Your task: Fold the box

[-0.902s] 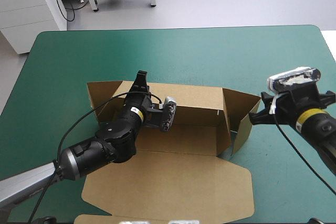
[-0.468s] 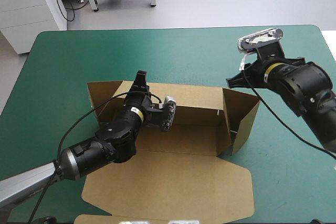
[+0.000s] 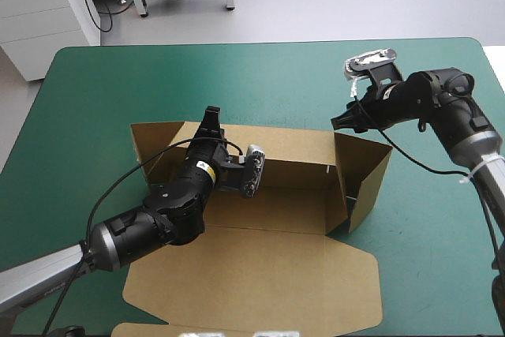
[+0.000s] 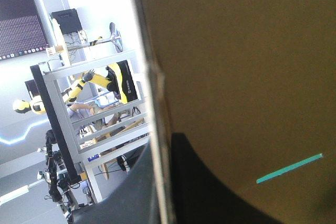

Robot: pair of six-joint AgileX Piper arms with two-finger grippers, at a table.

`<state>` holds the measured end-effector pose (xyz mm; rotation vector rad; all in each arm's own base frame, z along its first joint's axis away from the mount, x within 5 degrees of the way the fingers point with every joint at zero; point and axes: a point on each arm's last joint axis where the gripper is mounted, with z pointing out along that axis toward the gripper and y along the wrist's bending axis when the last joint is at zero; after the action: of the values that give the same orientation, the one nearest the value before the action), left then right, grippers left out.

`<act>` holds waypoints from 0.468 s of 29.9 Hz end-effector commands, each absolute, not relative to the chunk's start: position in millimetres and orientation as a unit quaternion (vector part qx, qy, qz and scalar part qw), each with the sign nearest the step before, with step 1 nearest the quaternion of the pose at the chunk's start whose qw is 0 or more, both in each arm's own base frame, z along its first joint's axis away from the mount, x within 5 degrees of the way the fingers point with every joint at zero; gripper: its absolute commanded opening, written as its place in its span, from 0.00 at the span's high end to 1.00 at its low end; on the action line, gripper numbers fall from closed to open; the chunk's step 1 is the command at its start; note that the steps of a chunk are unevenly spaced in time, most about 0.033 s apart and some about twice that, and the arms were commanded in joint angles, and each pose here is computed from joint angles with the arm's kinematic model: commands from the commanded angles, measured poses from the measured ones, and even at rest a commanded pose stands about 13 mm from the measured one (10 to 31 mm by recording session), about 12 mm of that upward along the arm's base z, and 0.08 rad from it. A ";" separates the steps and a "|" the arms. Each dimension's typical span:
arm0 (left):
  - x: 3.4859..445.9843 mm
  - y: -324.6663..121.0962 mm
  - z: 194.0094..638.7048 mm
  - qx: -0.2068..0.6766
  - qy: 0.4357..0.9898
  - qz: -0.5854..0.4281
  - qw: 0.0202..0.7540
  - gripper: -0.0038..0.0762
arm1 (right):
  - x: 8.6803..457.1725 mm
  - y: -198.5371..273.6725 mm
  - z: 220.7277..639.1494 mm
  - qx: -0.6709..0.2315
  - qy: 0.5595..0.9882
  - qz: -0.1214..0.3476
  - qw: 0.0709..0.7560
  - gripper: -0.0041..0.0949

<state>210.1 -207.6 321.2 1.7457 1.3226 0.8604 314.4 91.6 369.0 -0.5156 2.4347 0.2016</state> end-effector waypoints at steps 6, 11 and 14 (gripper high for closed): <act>206.3 -205.1 329.5 0.677 0.526 0.330 0.394 0.96 | 298.6 88.3 381.1 -0.233 0.924 0.077 0.293 0.51; 206.2 -205.3 329.5 0.678 0.525 0.330 0.395 0.96 | 288.0 86.0 386.5 -0.237 0.927 0.078 0.280 0.51; 206.2 -205.5 329.5 0.678 0.525 0.329 0.396 0.96 | 279.4 84.4 389.7 -0.239 0.927 0.080 0.277 0.51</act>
<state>210.0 -208.1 321.3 1.7459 1.3185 0.8560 294.2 88.6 367.0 -0.6481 2.5701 0.2048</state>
